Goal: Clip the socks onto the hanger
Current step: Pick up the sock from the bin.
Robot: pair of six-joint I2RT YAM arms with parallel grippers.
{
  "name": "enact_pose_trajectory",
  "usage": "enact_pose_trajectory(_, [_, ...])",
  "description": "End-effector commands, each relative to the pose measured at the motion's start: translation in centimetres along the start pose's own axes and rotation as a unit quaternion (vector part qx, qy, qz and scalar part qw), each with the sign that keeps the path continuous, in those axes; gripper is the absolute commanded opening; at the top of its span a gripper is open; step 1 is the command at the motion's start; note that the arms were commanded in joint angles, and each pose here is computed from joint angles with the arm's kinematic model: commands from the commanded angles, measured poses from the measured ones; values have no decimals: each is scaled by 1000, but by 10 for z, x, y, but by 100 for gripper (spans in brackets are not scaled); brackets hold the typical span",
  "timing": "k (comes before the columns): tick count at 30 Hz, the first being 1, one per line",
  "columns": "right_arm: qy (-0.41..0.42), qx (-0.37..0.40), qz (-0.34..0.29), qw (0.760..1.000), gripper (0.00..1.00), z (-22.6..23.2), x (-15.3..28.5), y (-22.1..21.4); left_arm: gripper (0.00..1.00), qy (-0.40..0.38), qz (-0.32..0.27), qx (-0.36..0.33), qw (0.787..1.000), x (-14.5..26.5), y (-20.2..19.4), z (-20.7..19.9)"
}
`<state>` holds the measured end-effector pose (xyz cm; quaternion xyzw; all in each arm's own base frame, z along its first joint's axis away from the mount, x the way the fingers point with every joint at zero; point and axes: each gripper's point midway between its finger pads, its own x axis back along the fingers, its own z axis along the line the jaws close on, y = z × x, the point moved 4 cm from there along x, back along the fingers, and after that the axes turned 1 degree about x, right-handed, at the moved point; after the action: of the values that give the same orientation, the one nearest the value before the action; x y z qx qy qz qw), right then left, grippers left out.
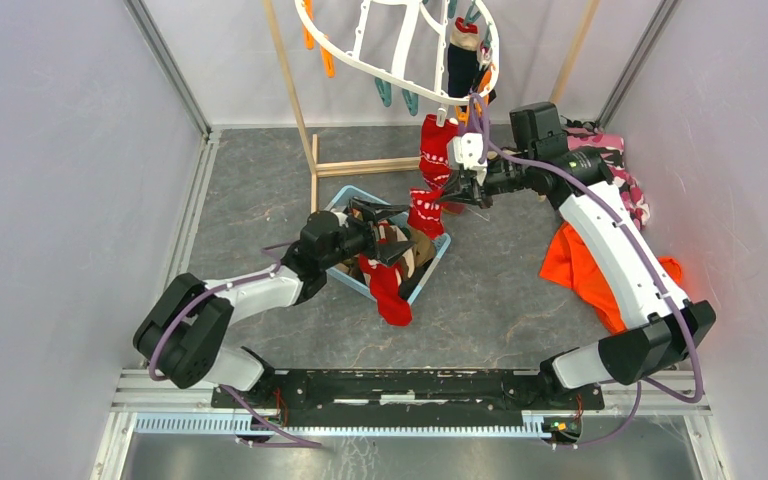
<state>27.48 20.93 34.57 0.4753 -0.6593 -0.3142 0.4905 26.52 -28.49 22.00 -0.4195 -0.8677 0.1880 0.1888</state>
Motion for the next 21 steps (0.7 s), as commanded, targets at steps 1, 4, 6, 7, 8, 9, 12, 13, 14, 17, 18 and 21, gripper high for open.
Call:
enact_pose_trajectory(1, [19,28,-19,999,0,13,3,10,87,-12,14,18,1000,-5,-7,-16])
enact_pose_trajectory(4, [33,39,-24,998,0,20,3,10,87,-8,5,22,1000,-6,-5,-14])
enact_pose_trajectory(6, [45,44,-24,998,0,26,2,8,87,-7,5,23,1000,-6,-4,-13])
enact_pose_trajectory(7, [48,48,-24,997,0,28,2,7,88,-5,5,24,1000,-7,-4,-12])
enact_pose_trajectory(8, [52,51,-24,997,0,31,3,7,88,-5,5,25,1000,-7,-3,-12])
enact_pose_trajectory(9, [56,54,-24,997,0,33,2,7,88,-5,5,26,1000,-7,-3,-11])
enact_pose_trajectory(12, [65,59,-25,996,0,39,2,6,88,-4,4,26,1000,-8,-2,-11])
enact_pose_trajectory(13, [67,61,-25,996,0,40,2,6,88,-4,5,24,1000,-8,-3,-11])
enact_pose_trajectory(14, [68,62,-25,995,0,40,1,6,87,-5,6,22,1000,-9,-3,-12])
enact_pose_trajectory(17, [68,65,-26,995,0,40,2,7,76,-9,11,11,1000,-10,-6,-16])
enact_pose_trajectory(18, [68,65,-26,995,0,40,2,7,68,-10,11,8,1000,-10,-6,-16])
enact_pose_trajectory(21, [68,66,-22,995,0,39,2,7,45,-16,18,1,1000,-10,-8,-18])
